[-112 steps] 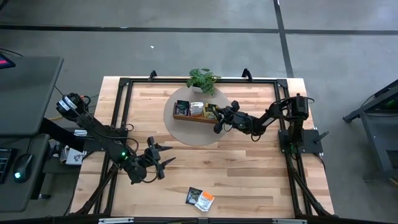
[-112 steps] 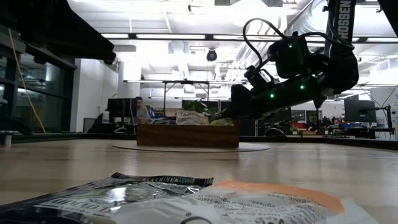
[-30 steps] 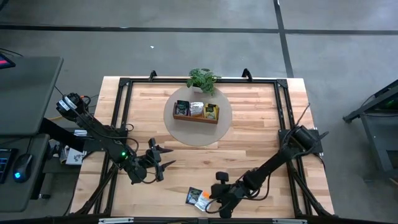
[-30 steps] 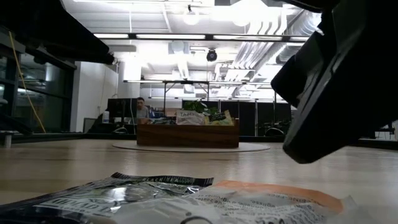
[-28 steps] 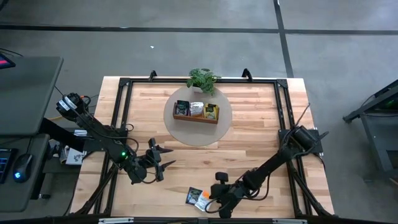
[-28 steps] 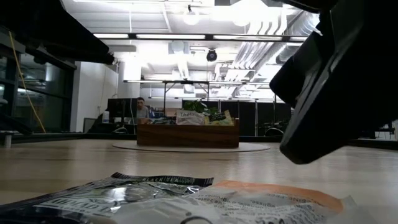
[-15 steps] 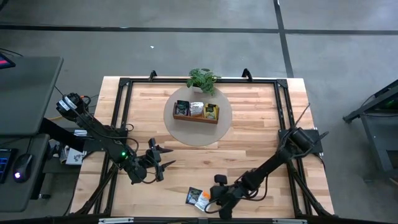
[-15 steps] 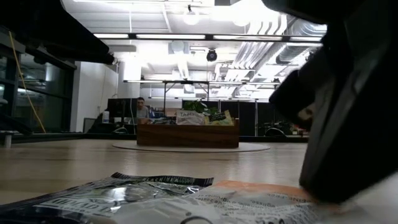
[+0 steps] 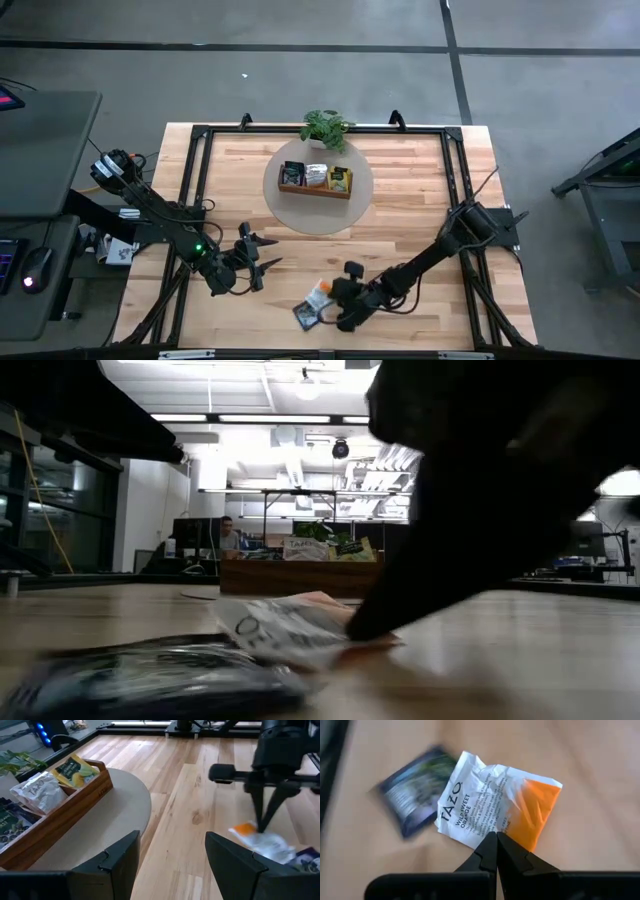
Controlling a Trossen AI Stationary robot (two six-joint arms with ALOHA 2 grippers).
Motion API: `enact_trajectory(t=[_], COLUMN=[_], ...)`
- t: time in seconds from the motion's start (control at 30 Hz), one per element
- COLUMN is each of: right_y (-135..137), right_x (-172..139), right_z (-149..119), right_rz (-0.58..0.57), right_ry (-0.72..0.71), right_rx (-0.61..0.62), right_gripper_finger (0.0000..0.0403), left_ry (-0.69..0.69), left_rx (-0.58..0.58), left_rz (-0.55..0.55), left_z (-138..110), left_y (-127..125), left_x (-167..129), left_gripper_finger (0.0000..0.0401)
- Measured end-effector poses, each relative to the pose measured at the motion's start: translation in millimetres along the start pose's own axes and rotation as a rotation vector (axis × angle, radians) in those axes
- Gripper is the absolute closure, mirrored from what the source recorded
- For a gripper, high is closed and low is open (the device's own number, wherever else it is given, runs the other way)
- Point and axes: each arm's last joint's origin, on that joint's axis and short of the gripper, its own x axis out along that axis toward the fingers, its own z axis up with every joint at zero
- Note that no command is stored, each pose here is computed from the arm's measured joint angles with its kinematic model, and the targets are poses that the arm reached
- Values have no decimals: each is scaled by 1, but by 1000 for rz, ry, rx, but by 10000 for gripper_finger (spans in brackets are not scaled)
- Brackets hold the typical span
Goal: Pick & Place Tea
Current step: Put the white tea bag into the middle section of the wooden organizer
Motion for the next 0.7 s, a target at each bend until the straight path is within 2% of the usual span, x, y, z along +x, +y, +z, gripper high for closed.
enact_trajectory(t=[0.3,0.37,0.57,0.7], right_y=[-27,-32,-40,-39], right_x=[11,12,16,17], right_z=[19,23,28,27], right_rz=[-171,-210,-266,-261], right_ry=[-122,-159,-213,-195], right_rx=[196,228,259,176], right_gripper_finger=[403,403,403,403], left_ry=[-66,-73,-20,86], left_rx=[-87,-157,-512,-541], left_rz=[103,121,124,121], left_z=[2,3,6,-8], left_y=[3,6,19,21], left_x=[0,4,26,44], left_gripper_finger=[180,180,180,180])
